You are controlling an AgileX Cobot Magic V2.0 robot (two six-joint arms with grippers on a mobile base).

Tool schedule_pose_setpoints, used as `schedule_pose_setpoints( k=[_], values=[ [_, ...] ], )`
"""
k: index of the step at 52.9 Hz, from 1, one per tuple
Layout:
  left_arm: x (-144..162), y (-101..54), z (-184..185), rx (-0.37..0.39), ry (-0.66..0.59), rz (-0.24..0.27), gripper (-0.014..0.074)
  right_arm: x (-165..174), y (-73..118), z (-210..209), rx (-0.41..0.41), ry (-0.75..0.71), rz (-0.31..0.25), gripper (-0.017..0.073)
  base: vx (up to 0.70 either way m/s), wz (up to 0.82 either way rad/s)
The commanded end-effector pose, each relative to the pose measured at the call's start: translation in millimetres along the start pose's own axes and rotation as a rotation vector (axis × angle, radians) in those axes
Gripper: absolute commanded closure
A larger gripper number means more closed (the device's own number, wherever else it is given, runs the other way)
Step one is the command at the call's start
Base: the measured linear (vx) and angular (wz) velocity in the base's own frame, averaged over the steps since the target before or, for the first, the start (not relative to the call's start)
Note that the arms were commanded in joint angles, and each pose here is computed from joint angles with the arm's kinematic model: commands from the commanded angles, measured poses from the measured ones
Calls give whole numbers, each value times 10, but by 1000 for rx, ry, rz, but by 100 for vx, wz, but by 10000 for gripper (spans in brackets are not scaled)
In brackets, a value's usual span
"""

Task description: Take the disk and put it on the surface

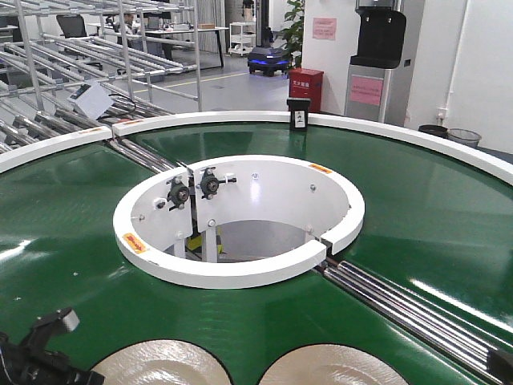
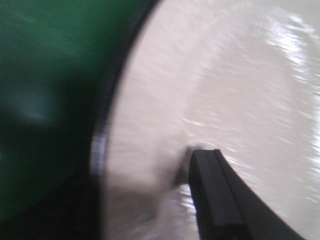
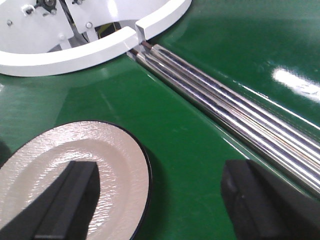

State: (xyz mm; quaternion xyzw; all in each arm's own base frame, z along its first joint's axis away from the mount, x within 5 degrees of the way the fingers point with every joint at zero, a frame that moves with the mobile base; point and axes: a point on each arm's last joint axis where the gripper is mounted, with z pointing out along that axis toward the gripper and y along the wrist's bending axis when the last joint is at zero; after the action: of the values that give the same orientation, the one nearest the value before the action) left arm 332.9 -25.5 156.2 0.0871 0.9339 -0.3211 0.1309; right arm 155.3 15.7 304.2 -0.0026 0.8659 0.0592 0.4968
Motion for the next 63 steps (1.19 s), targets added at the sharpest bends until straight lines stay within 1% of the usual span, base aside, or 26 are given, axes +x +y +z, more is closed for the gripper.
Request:
schedule_pose_setpoints(
  k=[1, 6, 9, 13, 17, 20, 22, 27, 30, 33, 37, 38, 40, 43, 44, 45, 46, 48, 49, 50, 51, 52, 53, 54, 60, 63],
  values=[
    [-52, -236, -76, 115, -8, 15, 263, -173, 9, -24, 0, -107, -15, -6, 0, 0],
    [-59, -275, -87, 154, -11, 3, 374, -164, 8, -8, 0, -97, -14, -6, 0, 0],
    [-59, -302, -106, 184, -8, -3, 467, -157, 8, 9, -1, -90, -8, -6, 0, 0],
    [-49, -335, -159, 212, -3, -2, 599, -150, 11, 31, -6, -73, 19, -5, 0, 0],
    [-54, -356, -258, 213, -24, -20, 603, -151, 19, 67, -11, -25, 77, -5, 0, 0],
    [-70, -367, -381, 205, -65, -50, 602, -171, 24, 131, -7, 43, 142, -5, 0, 0],
    [-79, -376, -490, 200, -101, -67, 602, -176, 22, 191, 1, 89, 171, -5, 0, 0],
    [-96, -398, -759, 185, -201, -99, 601, -159, -16, 428, 41, 198, 164, -5, 0, 0],
    [-94, -408, -927, 165, -263, -113, 600, -125, -87, 592, 73, 270, 201, -5, 0, 0],
    [-81, -411, -1071, 152, -312, -134, 599, -89, -192, 751, 100, 329, 282, -5, 0, 0],
    [-52, -446, -1243, 138, -365, -148, 599, -15, -331, 927, 107, 384, 373, -5, 0, 0],
    [-43, -458, -1280, 135, -376, -151, 599, 8, -365, 975, 100, 399, 394, -5, 0, 0],
    [-28, -496, -1340, 130, -393, -150, 599, 55, -413, 1061, 71, 429, 397, -5, 0, 0],
    [-15, -550, -1389, 129, -407, -149, 598, 103, -444, 1166, 1, 454, 403, -5, 0, 0],
    [-9, -570, -1406, 130, -411, -149, 599, 117, -442, 1203, -26, 460, 428, -5, 0, 0],
    [-3, -589, -1421, 130, -414, -144, 599, 125, -438, 1227, -56, 462, 402, -5, 0, 0],
    [0, -608, -1427, 132, -415, -139, 599, 135, -427, 1262, -87, 466, 423, -5, 0, 0],
    [10, -640, -1444, 133, -419, -129, 599, 152, -404, 1321, -149, 466, 416, -5, 0, 0],
    [15, -656, -1457, 132, -423, -124, 599, 153, -376, 1357, -197, 458, 412, -5, 0, 0],
    [19, -669, -1469, 131, -426, -120, 599, 157, -365, 1379, -219, 455, 410, -5, 0, 0],
    [23, -682, -1479, 130, -429, -116, 599, 174, -347, 1432, -261, 449, 389, -5, 0, 0],
    [26, -692, -1488, 130, -433, -114, 599, 181, -333, 1464, -284, 446, 401, -5, 0, 0],
    [26, -694, -1491, 128, -435, -113, 599, 186, -320, 1484, -305, 440, 385, -5, 0, 0],
    [27, -694, -1491, 128, -434, -113, 599, 191, -302, 1519, -328, 432, 395, -5, 0, 0],
    [25, -702, -1493, 137, -436, -115, 599, 312, -279, 1700, -352, 459, 406, -5, 0, 0],
    [20, -726, -1500, 165, -441, -125, 599, 385, -277, 1769, -361, 491, 425, -5, 0, 0]
  ],
)
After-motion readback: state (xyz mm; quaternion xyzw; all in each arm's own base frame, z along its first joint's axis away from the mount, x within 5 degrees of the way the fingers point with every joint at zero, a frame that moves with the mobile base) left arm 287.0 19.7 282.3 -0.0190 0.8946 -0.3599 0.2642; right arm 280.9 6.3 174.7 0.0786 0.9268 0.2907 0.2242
